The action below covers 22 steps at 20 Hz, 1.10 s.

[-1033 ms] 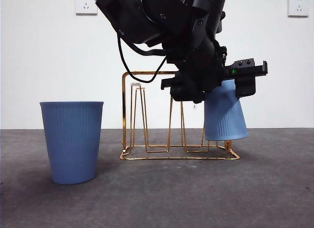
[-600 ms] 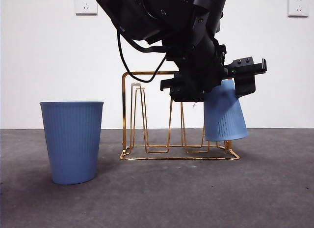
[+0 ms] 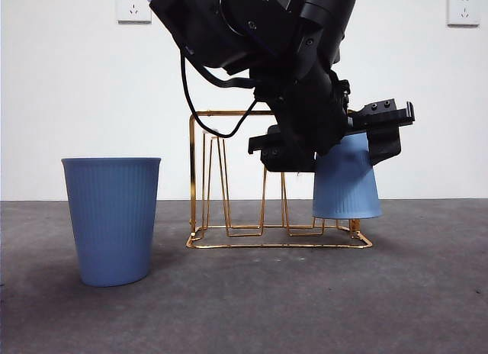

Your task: Pick up cup 1,put cup 1 in the cup rack,pick up cup 2,put cup 2 in the cup rack

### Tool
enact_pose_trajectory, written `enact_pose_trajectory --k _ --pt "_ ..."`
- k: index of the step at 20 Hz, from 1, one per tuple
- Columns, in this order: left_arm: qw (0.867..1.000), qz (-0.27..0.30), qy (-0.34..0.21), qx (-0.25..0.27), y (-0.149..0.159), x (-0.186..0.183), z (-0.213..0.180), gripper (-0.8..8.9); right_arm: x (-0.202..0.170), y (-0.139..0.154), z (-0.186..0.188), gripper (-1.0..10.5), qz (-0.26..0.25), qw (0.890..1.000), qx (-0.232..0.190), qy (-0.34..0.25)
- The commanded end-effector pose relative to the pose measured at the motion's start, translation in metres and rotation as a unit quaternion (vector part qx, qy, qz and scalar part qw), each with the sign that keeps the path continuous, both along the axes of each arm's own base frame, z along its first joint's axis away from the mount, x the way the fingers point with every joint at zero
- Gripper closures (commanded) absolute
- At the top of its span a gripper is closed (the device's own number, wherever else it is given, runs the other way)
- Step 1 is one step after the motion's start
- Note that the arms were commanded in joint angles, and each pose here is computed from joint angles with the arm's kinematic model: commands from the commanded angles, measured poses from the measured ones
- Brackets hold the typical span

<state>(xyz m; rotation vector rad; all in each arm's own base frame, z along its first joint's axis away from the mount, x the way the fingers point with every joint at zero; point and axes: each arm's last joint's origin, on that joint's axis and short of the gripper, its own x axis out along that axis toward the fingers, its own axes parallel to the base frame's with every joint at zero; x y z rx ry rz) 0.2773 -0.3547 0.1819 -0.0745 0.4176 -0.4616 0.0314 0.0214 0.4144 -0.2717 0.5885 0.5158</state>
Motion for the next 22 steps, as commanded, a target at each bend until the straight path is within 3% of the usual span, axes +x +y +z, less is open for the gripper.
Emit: enact_pose_trajectory --k 1,9,11,17,22 --pt "0.997 -0.024 0.062 0.037 0.002 -0.006 -0.029 4.27 0.0 0.0 -0.002 7.6 0.002 1.0 -0.008 0.0" --pt "0.994 -0.03 0.09 0.045 0.002 -0.01 -0.034 4.2 0.0 0.0 -0.002 7.6 0.002 1.0 -0.01 0.001" --pt "0.994 -0.024 0.098 0.042 0.003 -0.01 -0.035 3.07 0.0 0.0 -0.002 7.6 0.002 1.0 -0.01 0.001" --pt "0.993 -0.021 0.107 0.044 0.004 -0.01 -0.036 3.02 0.0 0.0 -0.002 7.6 0.003 1.0 -0.011 0.001" --pt "0.984 -0.052 0.158 0.063 0.004 -0.022 -0.039 3.02 0.0 0.0 -0.002 7.6 0.003 1.0 -0.012 0.0"
